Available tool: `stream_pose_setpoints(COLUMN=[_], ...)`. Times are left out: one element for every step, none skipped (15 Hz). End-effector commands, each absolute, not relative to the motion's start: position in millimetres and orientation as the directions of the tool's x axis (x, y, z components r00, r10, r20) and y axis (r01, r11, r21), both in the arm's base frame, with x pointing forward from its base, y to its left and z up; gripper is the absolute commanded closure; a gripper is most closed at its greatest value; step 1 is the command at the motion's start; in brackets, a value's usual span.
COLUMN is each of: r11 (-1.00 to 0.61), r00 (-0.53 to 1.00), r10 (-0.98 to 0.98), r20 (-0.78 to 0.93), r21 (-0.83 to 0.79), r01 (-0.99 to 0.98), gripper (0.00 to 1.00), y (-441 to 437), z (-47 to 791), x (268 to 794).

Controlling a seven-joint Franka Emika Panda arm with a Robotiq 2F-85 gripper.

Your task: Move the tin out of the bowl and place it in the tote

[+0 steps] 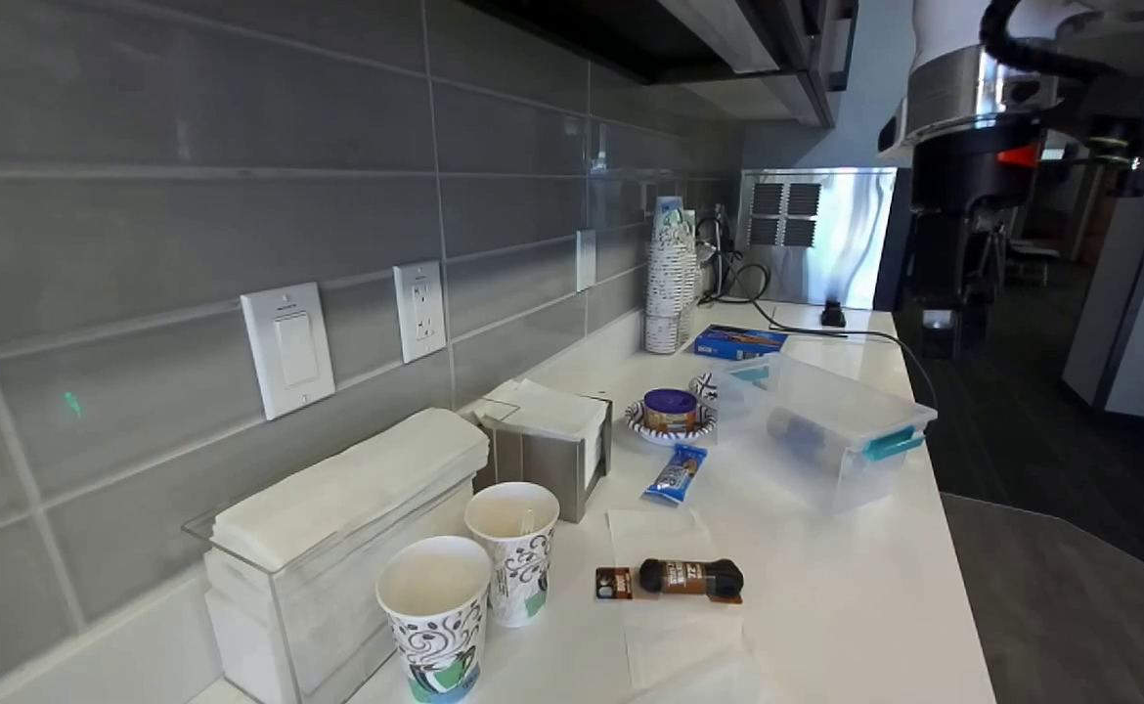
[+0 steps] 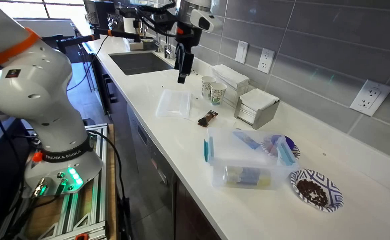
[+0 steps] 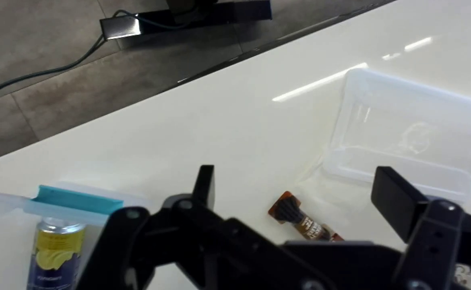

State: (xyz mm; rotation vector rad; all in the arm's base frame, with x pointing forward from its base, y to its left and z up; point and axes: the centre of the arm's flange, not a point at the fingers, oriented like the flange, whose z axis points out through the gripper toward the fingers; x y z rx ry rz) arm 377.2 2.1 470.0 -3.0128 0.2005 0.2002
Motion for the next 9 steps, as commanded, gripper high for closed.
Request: stream_pose_setpoints(r11=[-0.991,-0.993,-0.993,-0.995,-0.995,-0.995,-0.995,-0.996,-0.996], r00=[0.971,0.975,0.981,0.988,0.991,0.994,0.995,0.996,0.996], r10=[-0.121,-0.119,-0.112,-0.079,-0.044,-0.011,0.009,0.028,0.042], r20=[-0.204,-0.187,-0.158,-0.13,-0.123,-0.105,-0.095,-0.081,-0.081], r21=[-0.025,0.009,0.047,0.064,0.09,0.101,0.101,0.079,0.069], r01=[-0.129,-0.12,-0.106,-0.071,-0.033,0.0,0.019,0.034,0.048], gripper=[0.0,0.0,0.0,0.0,0.0,0.0,0.0,0.0,0.0], y=[-35,-43,-50,-53,-56,-59,-61,-67,-71], z=[461,456,450,444,437,430,425,419,414], x=[426,438,448,460,471,482,492,507,517])
